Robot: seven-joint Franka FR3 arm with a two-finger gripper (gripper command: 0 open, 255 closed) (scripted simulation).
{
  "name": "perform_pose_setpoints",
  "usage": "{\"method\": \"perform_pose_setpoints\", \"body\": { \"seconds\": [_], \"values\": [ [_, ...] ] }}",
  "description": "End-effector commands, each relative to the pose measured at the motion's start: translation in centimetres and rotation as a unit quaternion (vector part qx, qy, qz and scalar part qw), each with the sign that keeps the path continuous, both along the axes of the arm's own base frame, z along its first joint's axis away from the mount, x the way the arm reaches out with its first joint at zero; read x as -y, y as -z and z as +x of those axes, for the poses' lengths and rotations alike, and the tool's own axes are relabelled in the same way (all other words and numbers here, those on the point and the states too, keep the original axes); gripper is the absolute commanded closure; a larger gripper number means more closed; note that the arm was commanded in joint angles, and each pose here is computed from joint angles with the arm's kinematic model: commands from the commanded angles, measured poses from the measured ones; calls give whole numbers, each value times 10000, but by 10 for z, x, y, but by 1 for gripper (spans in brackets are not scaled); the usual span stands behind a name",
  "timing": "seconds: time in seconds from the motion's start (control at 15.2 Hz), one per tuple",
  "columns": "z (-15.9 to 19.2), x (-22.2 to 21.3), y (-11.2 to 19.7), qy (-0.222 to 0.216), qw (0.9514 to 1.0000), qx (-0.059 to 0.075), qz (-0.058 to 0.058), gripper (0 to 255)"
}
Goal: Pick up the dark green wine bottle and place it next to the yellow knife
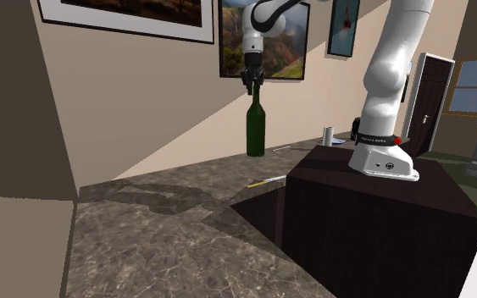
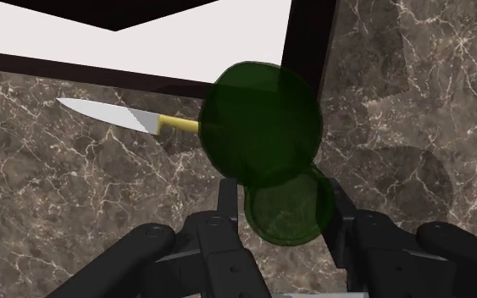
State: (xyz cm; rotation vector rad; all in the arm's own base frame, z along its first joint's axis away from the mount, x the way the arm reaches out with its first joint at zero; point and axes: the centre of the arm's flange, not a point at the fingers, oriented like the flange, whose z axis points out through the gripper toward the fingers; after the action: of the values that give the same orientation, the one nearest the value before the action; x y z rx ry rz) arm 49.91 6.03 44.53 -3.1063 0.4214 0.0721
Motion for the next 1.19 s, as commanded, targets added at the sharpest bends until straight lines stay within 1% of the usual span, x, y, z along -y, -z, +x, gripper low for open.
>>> {"method": "perform_pose_setpoints", "body": {
  "seconds": [0.0,1.12],
  "values": [
    [-3,23,-8,-9,10000,1,3,255],
    [-24,232,-87,-9,10000,1,3,255]
  ]
}}
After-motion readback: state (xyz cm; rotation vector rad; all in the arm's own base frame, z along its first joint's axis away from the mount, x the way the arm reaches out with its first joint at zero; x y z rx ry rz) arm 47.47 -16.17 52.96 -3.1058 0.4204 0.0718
